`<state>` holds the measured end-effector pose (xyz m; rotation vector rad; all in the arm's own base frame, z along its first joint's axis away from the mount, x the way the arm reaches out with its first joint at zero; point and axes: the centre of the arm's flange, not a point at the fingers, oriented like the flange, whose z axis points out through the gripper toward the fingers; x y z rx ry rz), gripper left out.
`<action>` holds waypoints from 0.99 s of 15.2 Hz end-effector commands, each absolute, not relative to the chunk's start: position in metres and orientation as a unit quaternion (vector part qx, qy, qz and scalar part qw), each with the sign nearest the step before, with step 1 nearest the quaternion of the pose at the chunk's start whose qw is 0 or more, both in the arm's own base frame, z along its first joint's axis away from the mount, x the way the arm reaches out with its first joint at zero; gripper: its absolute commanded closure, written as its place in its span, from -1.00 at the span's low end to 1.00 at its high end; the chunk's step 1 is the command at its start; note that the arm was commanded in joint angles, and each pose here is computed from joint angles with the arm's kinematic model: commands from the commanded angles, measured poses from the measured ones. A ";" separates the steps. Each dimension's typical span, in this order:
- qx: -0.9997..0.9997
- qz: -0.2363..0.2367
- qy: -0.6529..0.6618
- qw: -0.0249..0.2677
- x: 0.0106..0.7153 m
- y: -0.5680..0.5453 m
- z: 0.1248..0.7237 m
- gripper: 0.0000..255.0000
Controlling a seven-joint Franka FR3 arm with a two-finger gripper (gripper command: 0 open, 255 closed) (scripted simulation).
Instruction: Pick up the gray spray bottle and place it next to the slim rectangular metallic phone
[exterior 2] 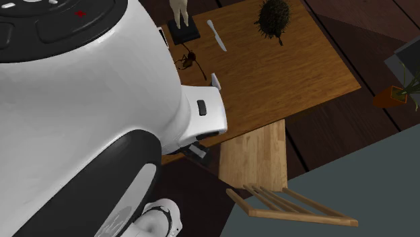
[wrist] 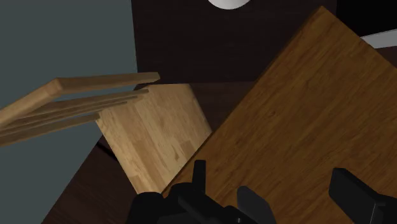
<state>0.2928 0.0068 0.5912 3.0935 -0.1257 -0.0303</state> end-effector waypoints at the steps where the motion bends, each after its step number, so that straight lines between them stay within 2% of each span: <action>1: 0.999 -0.010 -0.041 0.023 0.293 0.007 0.591 -1.00; 15: 0.970 0.125 0.201 -0.050 0.368 -0.047 0.444 -1.00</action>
